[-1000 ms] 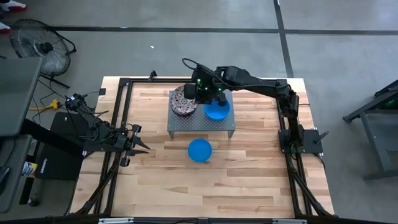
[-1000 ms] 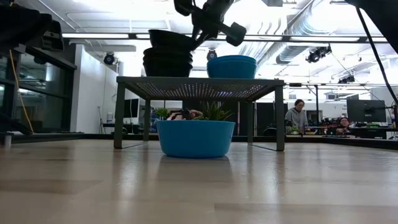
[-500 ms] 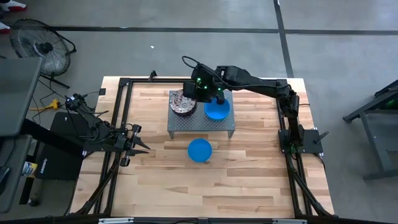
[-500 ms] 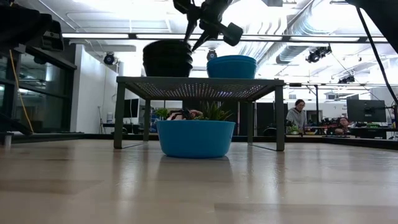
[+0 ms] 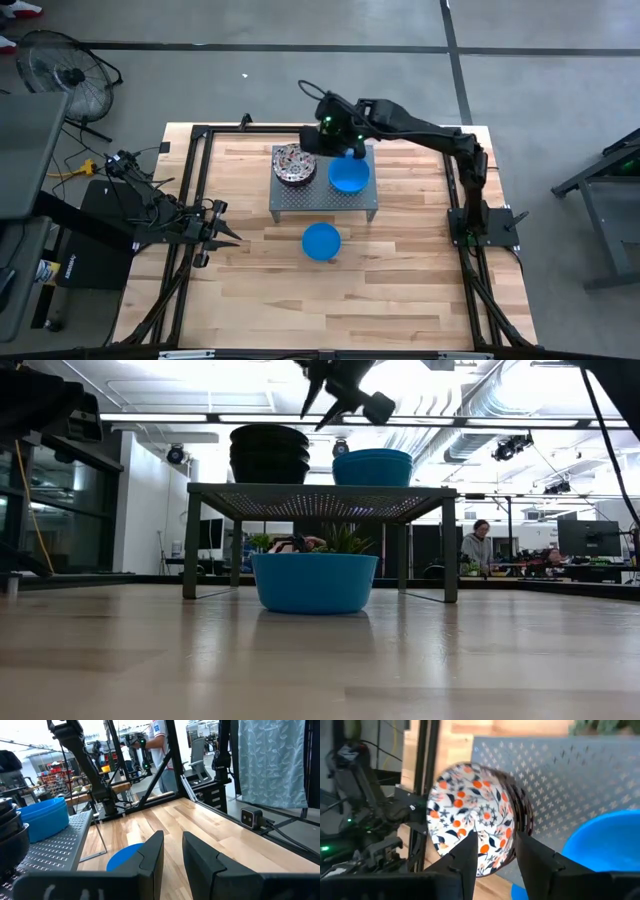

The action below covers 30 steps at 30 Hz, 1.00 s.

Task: Pick & Place Mini bowls
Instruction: Stack the blue bowl on the stacked blue bowls on the shelf

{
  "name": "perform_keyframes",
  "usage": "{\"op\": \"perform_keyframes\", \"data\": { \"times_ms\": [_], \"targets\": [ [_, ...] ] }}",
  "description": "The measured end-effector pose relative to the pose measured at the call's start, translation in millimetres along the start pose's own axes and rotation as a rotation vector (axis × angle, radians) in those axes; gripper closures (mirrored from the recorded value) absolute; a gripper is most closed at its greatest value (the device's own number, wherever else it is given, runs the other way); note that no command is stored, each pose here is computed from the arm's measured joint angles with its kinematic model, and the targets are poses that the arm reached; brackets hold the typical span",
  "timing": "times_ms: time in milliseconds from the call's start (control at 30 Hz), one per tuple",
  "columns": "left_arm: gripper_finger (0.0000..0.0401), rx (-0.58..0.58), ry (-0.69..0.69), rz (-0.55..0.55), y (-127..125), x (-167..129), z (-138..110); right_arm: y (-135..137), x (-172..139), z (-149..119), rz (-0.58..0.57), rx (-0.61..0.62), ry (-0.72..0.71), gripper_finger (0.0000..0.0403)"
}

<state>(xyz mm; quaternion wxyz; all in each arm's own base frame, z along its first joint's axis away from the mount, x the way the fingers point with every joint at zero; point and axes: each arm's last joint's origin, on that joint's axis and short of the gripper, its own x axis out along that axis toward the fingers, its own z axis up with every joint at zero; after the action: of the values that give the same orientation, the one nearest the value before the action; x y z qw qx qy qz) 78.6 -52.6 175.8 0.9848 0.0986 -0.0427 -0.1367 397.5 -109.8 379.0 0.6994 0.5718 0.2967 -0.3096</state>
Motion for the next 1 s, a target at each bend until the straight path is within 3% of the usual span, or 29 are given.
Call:
{"op": "perform_keyframes", "data": {
  "times_ms": [267, 500, 733, 1000],
  "targets": [
    [0.0335, 0.0, 0.0, 0.0, 0, 0, 0, 3, -41, -13, 0.038, -0.117, -0.05, 0.0305],
    [0.0335, 0.0, 0.001, 0.0, 0, 0, 0, 5, -46, -58, -0.042, -0.089, 0.052, 0.0323],
    [0.0335, 0.0, 0.001, 0.0, 0, 0, 0, -1, -24, -120, -0.18, -0.074, 0.121, 0.0327],
    [0.0335, 0.001, 0.002, 0.0, 0, 0, 0, -20, 18, -189, -0.221, -0.024, 0.125, 0.0311]
  ]
}}
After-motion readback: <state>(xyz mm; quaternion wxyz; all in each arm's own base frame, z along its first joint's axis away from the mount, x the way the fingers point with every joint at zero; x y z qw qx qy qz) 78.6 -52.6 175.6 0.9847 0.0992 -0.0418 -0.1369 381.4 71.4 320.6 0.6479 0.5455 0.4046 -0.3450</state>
